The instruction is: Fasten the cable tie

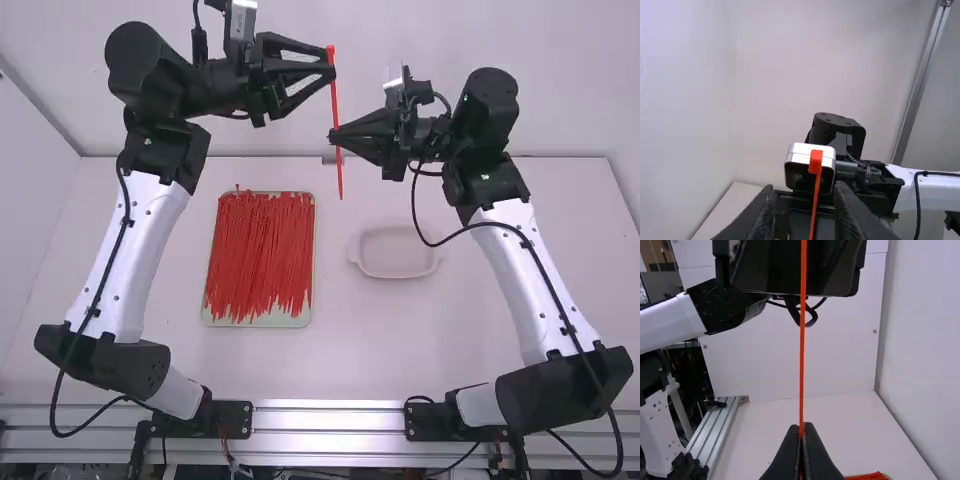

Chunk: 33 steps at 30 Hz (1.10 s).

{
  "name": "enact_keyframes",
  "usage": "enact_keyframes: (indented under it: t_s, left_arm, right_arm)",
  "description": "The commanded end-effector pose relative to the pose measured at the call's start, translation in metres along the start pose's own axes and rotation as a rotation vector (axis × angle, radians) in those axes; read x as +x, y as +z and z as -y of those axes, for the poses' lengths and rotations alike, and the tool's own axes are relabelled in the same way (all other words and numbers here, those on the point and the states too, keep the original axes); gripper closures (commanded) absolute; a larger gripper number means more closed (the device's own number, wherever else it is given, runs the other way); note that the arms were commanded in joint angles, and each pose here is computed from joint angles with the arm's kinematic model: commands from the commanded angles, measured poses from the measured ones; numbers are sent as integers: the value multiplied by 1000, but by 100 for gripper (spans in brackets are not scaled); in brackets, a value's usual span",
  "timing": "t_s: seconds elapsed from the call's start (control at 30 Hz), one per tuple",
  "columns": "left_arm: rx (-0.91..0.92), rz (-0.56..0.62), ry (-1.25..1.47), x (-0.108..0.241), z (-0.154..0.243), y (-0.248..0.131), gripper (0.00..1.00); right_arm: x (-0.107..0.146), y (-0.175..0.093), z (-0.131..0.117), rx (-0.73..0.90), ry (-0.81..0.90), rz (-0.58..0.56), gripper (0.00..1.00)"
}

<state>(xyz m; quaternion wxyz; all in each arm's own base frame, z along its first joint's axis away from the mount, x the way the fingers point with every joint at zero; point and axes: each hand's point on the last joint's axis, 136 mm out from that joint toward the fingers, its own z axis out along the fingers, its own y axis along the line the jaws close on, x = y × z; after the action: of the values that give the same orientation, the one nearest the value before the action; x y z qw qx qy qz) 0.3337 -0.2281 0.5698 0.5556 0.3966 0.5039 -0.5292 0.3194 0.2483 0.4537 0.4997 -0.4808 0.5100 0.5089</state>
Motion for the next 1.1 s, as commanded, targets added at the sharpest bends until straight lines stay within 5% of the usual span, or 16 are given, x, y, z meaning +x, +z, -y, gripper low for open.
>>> enact_keyframes:
  t_s: [0.0,0.17,0.27,0.5,0.57,0.67,0.9,0.93,0.97,1.0,1.03,1.07]
  left_arm:
    - [4,13,20,-9,5,1,63]
    - [6,13,21,-9,5,1,76]
    - [8,12,21,-9,5,2,96]
    - [13,12,20,-8,7,3,93]
    - [13,11,20,-8,7,3,84]
    - [13,12,23,-8,7,3,97]
    - [10,13,17,-8,6,3,98]
    - [5,12,11,-8,5,3,98]
    - [-16,17,-3,-8,1,3,98]
    - [-20,18,-7,-7,0,3,98]
    - [-38,20,-14,-6,-4,3,98]
    - [-76,19,-18,-3,-12,2,98]
  right_arm:
    - [-8,1,-3,-9,-25,6,100]
    - [-9,2,-3,-10,-26,6,100]
    - [-9,1,-3,-10,-25,6,100]
    - [-8,1,-3,-11,-25,6,100]
    - [-8,1,-3,-11,-24,6,100]
    - [-8,1,-3,-11,-22,6,100]
    - [-8,1,-3,-14,-25,6,100]
    - [-8,1,-4,-14,-26,6,87]
    - [-8,1,-4,-19,-26,5,61]
    - [-8,2,-5,-22,-26,5,56]
    - [-8,1,-6,-26,-25,4,21]
    - [-8,1,-6,-28,-22,4,2]
